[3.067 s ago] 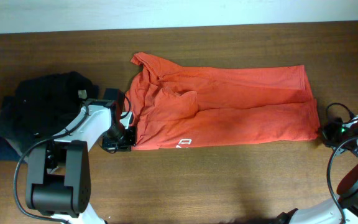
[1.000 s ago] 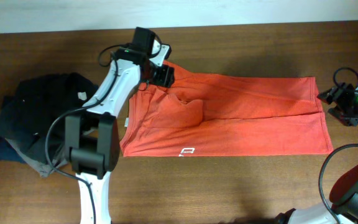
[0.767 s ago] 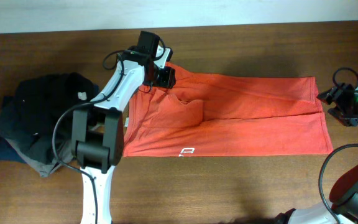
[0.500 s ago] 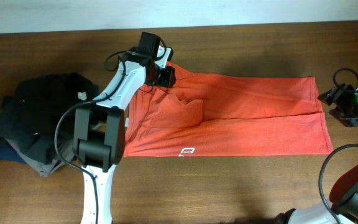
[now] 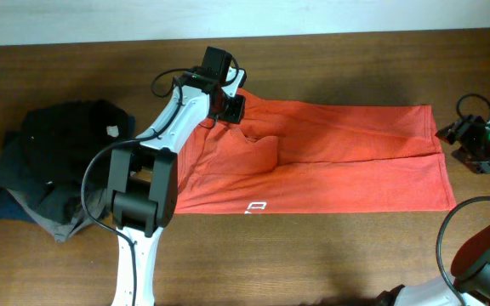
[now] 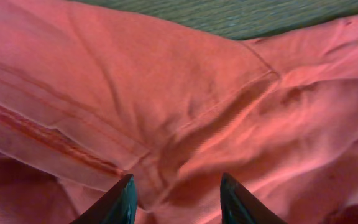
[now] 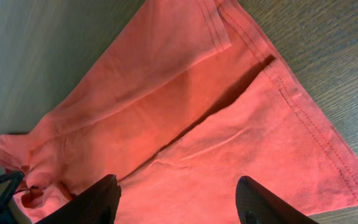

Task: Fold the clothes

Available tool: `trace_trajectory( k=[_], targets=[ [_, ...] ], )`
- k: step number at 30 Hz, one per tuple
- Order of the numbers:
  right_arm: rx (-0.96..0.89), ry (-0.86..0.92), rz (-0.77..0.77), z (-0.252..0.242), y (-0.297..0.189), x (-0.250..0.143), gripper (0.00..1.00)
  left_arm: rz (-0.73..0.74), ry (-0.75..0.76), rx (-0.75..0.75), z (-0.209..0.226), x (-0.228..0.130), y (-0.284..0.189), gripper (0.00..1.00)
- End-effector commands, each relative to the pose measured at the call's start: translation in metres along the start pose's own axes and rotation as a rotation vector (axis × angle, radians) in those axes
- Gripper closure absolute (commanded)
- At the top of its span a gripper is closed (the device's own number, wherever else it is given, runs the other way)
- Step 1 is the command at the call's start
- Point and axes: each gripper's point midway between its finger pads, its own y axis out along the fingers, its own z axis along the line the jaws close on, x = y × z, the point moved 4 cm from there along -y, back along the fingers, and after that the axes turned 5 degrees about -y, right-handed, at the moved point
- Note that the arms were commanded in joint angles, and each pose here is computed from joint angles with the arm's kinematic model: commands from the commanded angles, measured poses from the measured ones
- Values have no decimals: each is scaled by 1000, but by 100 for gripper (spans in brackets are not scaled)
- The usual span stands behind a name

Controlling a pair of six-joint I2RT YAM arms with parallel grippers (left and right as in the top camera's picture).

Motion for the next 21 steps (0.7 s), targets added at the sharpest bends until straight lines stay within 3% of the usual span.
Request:
trace_trajectory(
  k=[1,9,12,15,21],
  targets=[
    [-8,-21,-22,5,-7,3,35,-20,103,48,7,6,-3,56],
    [-7,-21,-22,5,-7,3,36,-9,257,65,10,4,4,57],
    [-7,-21,-22,5,-7,3,36,-25,270,68,9,8,4,64],
    [-7,-21,-21,5,-7,3,36,-34,271,68,9,9,4,78],
    [-7,-21,-21,5,-7,3,36,-32,271,68,9,9,5,78]
  ],
)
